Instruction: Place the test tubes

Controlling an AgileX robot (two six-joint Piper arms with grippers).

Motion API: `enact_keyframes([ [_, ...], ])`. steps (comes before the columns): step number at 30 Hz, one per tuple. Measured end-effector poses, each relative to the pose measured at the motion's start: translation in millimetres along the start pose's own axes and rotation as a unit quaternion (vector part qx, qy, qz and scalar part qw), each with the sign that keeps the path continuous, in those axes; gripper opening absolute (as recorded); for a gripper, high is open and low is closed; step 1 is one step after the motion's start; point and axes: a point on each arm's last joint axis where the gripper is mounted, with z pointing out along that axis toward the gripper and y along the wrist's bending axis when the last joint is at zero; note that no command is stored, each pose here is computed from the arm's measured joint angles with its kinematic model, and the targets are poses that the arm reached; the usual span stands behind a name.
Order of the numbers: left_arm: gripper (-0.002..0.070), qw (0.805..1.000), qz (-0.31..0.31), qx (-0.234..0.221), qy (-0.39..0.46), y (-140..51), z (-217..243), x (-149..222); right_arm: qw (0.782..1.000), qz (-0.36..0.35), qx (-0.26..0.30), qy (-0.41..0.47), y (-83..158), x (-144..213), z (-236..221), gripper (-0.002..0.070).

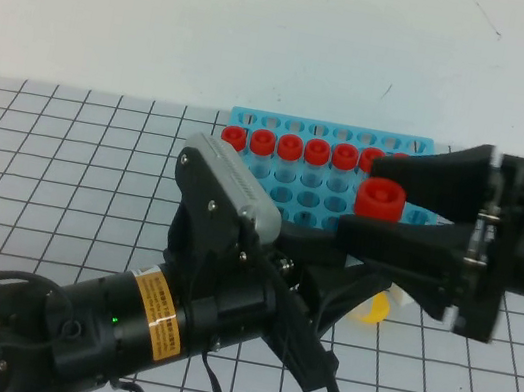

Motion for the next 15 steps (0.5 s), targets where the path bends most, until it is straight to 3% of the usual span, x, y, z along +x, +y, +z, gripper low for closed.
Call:
enact_keyframes([
  [6, 0.0207, 1.000, 0.016, -0.001, 0.003, 0.1, 0, 1, 1.000, 0.011, -0.008, 0.012, -11, 5, 16, 0.0543],
  [9, 0.0208, 1.000, 0.028, -0.003, 0.006, 0.5, 0, 1, 1.000, 0.012, 0.001, 0.015, -14, 6, 18, 0.0463],
  [13, 0.0207, 1.000, 0.025, -0.016, 0.006, 3.0, 0, 1, 1.000, 0.011, 0.000, 0.015, -14, 6, 18, 0.0262],
  [15, 0.0208, 0.999, 0.027, -0.020, 0.003, 3.8, 0, 1, 1.000, 0.009, 0.000, 0.015, -14, 5, 18, 0.0263],
])
